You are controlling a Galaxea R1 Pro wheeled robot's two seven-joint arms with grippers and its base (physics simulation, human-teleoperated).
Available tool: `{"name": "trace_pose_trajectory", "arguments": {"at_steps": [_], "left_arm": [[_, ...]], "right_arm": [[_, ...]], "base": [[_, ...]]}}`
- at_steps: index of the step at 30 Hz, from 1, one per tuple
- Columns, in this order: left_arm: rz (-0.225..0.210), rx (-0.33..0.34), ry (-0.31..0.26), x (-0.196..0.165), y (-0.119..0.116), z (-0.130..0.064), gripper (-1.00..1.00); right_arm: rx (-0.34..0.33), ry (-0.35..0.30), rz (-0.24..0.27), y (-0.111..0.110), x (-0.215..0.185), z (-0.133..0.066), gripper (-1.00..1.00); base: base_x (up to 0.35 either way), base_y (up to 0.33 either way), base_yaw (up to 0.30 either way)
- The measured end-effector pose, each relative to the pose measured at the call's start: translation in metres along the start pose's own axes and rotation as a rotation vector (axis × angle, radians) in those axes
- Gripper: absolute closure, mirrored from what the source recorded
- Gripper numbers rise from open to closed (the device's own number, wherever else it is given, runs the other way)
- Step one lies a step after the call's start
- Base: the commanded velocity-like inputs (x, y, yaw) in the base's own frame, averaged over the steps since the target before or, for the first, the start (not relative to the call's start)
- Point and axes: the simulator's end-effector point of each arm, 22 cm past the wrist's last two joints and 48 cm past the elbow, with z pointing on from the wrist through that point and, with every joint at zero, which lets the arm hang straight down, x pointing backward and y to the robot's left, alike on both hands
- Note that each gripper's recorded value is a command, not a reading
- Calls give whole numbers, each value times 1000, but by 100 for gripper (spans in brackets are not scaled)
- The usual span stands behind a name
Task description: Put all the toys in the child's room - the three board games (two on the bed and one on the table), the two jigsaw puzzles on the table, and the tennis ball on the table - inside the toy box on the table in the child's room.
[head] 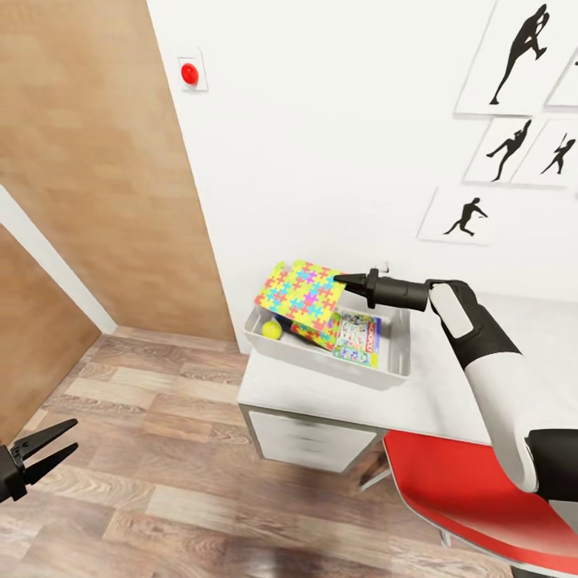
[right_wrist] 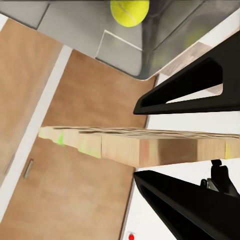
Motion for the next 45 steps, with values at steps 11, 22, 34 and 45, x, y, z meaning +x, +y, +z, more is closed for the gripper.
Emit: {"name": "trace_pose_trajectory", "arguments": {"at_steps": [11,22,34,45], "left_arm": [[-3,-6,0,1,3,0,-100],[-13,-6,-3,4,5,1,-100],[-23,-12,-3,6,9,2,-100],[-25,-11,4,8,9,4,-100]], "right_arm": [[33,7,19,-14,2,-2,100],[81,18,5,-26,3,-8,100],[118,11,-1,-39,0,-26,100],[136,31,-5,-45,6,-27,100]], "base": [[9,19,0],[1,3,0],[0,0,0],[0,0,0]]}}
